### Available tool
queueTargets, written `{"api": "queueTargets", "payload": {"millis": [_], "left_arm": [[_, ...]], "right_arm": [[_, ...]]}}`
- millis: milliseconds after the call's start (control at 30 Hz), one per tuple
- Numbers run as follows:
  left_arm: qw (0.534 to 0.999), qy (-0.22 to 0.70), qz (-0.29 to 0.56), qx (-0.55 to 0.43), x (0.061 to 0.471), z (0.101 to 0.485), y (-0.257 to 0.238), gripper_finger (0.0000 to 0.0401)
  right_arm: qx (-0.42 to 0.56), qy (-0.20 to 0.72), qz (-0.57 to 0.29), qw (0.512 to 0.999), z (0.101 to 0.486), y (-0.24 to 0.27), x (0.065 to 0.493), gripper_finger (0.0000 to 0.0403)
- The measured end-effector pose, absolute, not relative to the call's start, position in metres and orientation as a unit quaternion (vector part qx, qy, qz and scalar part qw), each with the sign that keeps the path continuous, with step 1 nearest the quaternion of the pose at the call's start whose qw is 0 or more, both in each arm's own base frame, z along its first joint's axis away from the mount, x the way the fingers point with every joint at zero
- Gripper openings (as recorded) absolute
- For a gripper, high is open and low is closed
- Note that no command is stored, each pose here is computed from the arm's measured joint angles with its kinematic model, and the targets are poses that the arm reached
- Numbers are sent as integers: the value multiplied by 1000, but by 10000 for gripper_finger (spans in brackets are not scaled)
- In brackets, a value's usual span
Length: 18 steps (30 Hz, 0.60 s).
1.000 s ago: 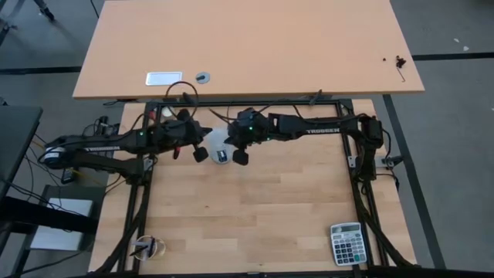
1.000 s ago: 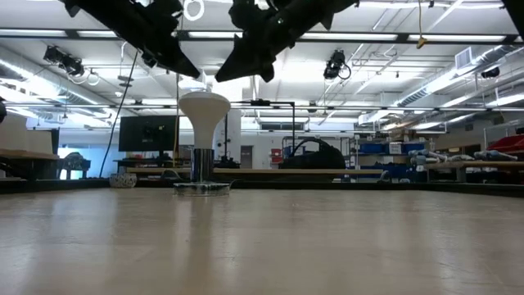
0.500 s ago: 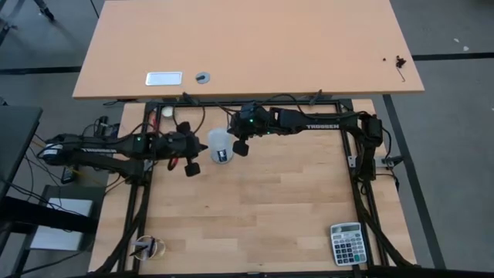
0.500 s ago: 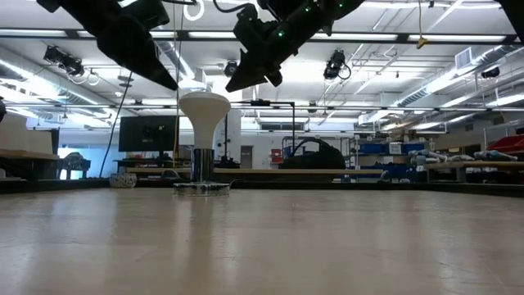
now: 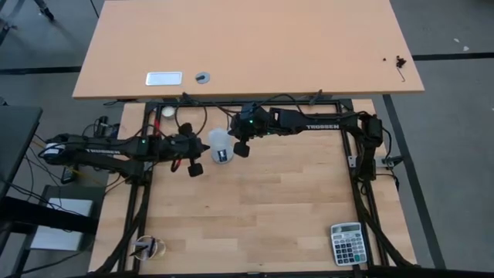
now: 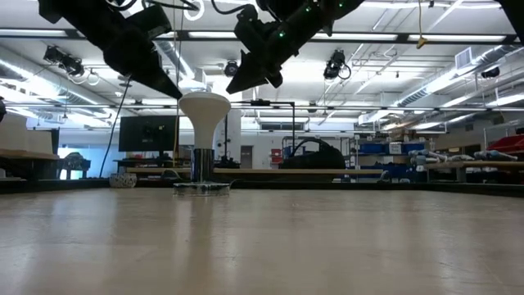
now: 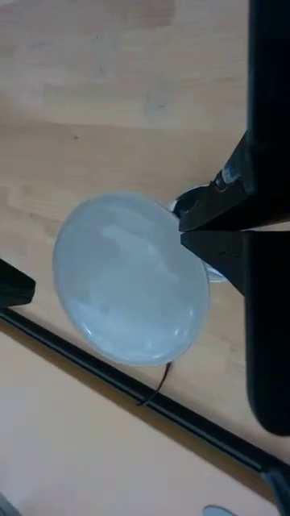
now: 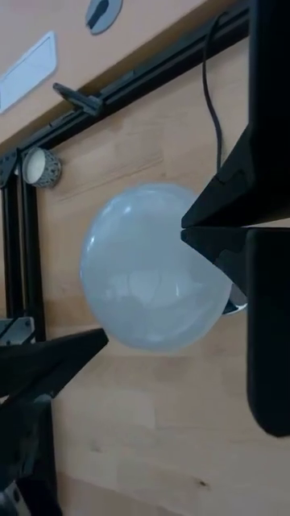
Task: Screw lightbulb
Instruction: Insert the white light bulb into the silver lamp
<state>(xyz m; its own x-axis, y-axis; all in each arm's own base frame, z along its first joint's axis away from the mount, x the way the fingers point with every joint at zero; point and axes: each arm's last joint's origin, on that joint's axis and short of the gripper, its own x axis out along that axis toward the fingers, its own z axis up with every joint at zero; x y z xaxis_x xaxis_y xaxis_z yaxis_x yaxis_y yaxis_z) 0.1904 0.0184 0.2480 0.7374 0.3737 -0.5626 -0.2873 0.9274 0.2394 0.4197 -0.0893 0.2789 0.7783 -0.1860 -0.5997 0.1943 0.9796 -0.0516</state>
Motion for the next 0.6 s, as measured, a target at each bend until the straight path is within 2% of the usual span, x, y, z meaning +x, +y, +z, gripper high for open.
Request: {"api": "queueTargets", "payload": {"millis": [200, 600], "left_arm": [[943, 267, 188, 59, 190, 259, 20, 0], [928, 275, 247, 43, 190, 256, 38, 0]], "right_arm": [[3, 314, -97, 944, 279, -86, 421, 9], [7, 331, -100, 938, 277, -85, 419, 9]]}}
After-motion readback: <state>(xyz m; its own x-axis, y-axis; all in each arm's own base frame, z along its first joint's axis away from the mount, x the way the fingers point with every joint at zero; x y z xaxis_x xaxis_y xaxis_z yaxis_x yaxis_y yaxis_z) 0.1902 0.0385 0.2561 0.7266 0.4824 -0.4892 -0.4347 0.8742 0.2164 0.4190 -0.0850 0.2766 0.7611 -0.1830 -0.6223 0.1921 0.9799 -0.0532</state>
